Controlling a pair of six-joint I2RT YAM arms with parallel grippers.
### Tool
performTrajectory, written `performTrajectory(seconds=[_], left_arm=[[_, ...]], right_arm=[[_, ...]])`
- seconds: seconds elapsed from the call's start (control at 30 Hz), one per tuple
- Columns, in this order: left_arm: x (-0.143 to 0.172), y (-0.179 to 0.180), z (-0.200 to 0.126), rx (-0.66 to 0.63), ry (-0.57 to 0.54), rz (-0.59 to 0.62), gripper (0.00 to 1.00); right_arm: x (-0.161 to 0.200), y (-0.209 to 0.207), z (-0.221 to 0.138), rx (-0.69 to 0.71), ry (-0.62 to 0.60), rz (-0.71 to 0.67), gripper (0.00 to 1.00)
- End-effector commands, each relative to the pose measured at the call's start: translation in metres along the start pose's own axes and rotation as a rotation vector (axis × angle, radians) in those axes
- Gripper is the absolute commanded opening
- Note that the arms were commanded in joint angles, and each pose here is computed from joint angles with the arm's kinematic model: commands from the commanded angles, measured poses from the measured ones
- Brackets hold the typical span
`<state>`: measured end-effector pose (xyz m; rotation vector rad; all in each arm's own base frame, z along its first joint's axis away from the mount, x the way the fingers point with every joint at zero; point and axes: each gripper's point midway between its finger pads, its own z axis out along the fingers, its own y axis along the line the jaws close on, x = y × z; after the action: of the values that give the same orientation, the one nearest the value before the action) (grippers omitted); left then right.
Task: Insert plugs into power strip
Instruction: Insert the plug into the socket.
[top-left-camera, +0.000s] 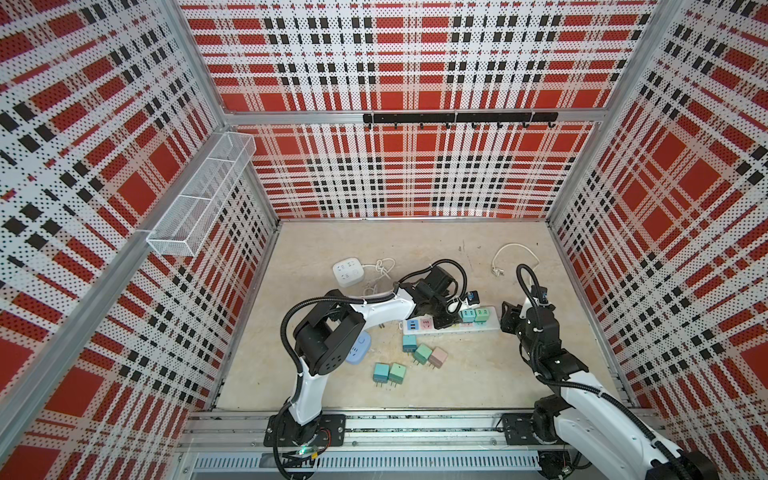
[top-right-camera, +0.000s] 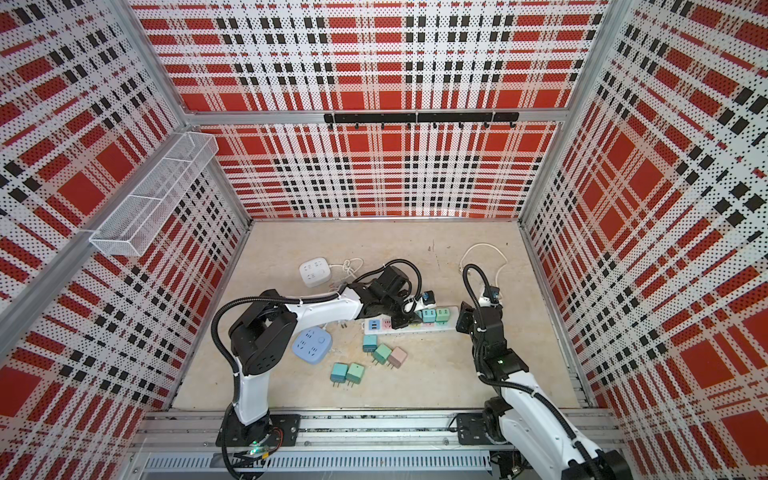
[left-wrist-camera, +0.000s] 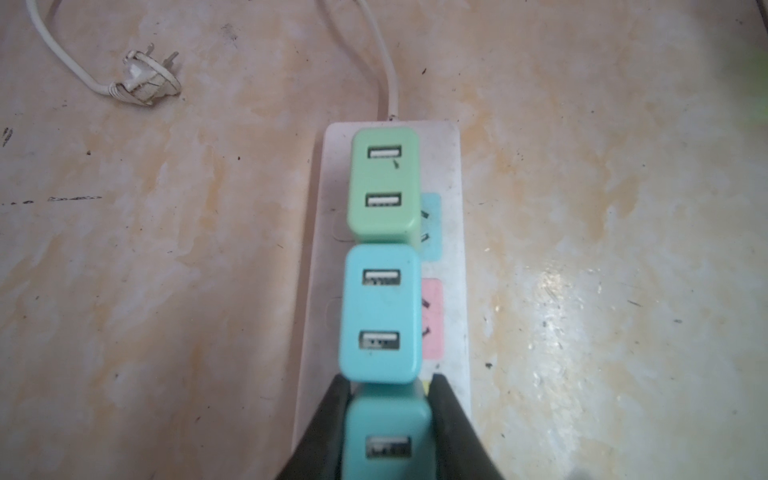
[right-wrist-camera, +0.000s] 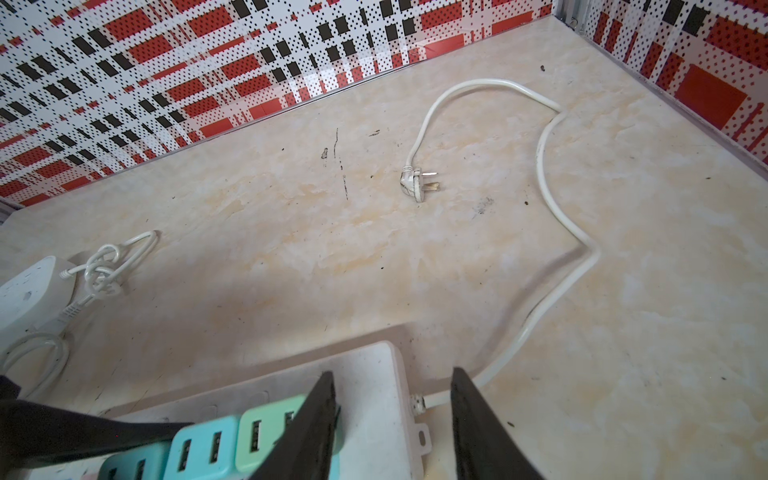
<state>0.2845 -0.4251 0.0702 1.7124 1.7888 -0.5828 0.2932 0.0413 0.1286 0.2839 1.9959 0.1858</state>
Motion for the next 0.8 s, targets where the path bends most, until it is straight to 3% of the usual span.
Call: performTrajectory(seconds=[0.0, 0.4, 0.6, 0.77], left_arm=[[0.015, -0.018, -0.005, 0.056, 0.061, -0.069, 0.99], [-0.051, -0.018, -0.085, -0.084, -0.142, -0.086, 0.99], [-0.055, -0.008, -0.159, -0.291, -0.376, -0.296, 0.99], [-0.024, -0.001, -0.207, -0.383, -0.541, -0.554, 0.99]], right_arm=[[-0.008, 0.004, 0.001, -0.018, -0.031, -0.002, 0.46], [-0.01, 0.02, -0.006, -0.083, -0.006, -0.037, 0.57], [-0.008, 0.066, -0.036, -0.208, 0.013, -0.098, 0.6], [0.015, 0.108, -0.054, -0.329, 0.057, -0.142, 0.59]])
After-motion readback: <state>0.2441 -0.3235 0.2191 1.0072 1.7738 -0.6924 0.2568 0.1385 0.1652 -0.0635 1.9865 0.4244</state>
